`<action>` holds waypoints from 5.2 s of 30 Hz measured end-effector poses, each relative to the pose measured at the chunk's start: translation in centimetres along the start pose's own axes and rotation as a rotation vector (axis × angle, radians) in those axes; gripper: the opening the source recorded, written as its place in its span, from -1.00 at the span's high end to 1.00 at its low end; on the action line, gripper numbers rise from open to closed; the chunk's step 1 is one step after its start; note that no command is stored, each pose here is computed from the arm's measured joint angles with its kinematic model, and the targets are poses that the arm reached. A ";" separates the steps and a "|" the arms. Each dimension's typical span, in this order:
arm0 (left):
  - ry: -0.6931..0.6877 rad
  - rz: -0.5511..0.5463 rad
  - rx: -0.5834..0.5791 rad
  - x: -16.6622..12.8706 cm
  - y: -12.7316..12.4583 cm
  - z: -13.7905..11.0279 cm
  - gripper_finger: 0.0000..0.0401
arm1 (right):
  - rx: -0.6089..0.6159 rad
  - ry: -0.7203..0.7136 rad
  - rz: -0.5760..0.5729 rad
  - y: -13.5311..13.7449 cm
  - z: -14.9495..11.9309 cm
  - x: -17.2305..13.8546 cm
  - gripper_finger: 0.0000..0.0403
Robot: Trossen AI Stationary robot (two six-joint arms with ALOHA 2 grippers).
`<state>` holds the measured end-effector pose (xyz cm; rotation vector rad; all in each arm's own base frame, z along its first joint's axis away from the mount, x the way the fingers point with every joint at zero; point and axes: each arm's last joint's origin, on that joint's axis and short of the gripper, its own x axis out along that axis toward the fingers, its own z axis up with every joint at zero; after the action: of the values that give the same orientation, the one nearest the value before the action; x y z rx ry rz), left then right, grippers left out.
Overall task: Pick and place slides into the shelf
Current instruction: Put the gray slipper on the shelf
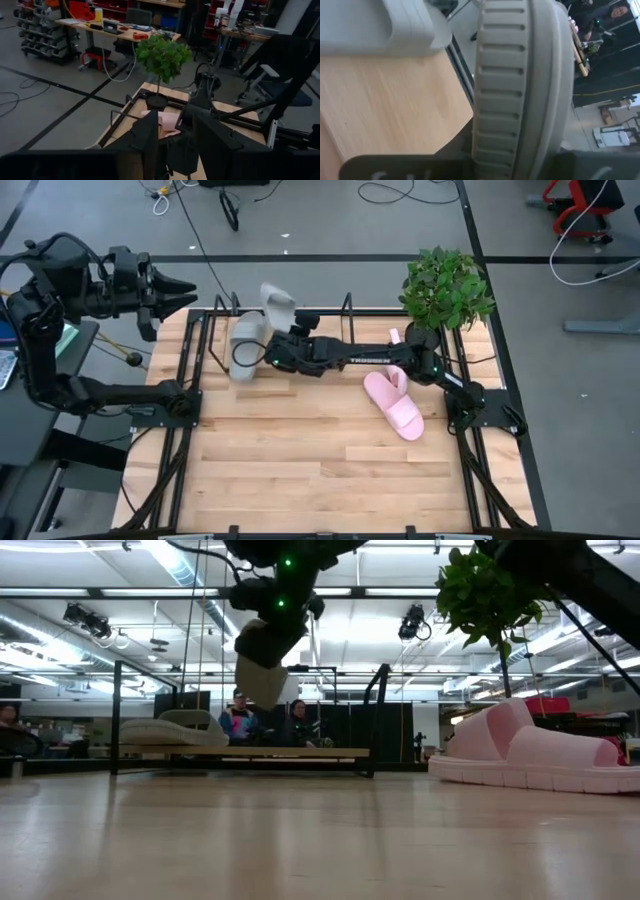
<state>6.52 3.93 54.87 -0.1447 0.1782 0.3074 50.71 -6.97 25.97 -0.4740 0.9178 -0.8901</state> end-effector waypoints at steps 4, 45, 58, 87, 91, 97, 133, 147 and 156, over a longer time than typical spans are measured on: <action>0.018 0.001 -0.005 0.0 0.0 -0.2 0.35 | -0.012 0.024 0.047 0.7 -0.5 0.8 0.68; 0.033 0.003 0.009 0.0 0.0 -0.3 0.43 | -0.034 0.171 0.482 4.8 -3.4 5.5 0.68; 0.034 0.023 0.017 0.0 0.1 -0.3 0.47 | -0.150 0.184 0.291 5.8 -4.0 5.8 0.69; 0.035 0.065 0.034 0.0 0.2 -0.4 0.47 | -0.426 0.168 -0.008 4.6 -3.3 4.0 0.69; 0.039 0.065 0.035 0.0 0.2 -0.4 0.47 | -0.454 0.172 -0.051 4.4 -3.2 4.0 0.69; 0.038 0.065 0.035 0.0 0.2 -0.4 0.47 | -0.479 0.185 -0.026 4.7 -3.5 3.5 0.69; 0.051 0.065 0.032 0.0 0.2 -0.5 0.47 | -0.398 0.088 0.393 7.0 -3.0 1.8 0.12; 0.052 0.065 0.032 0.0 0.2 -0.5 0.47 | -0.378 0.074 0.553 7.4 -3.1 1.6 -0.07; 0.052 0.065 0.032 0.0 0.2 -0.5 0.47 | -0.376 0.080 0.546 7.0 -3.1 2.1 -0.08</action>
<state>6.38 4.04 54.33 -0.1154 0.2396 0.3657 51.89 -4.72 18.42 -0.4752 1.2198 -0.2394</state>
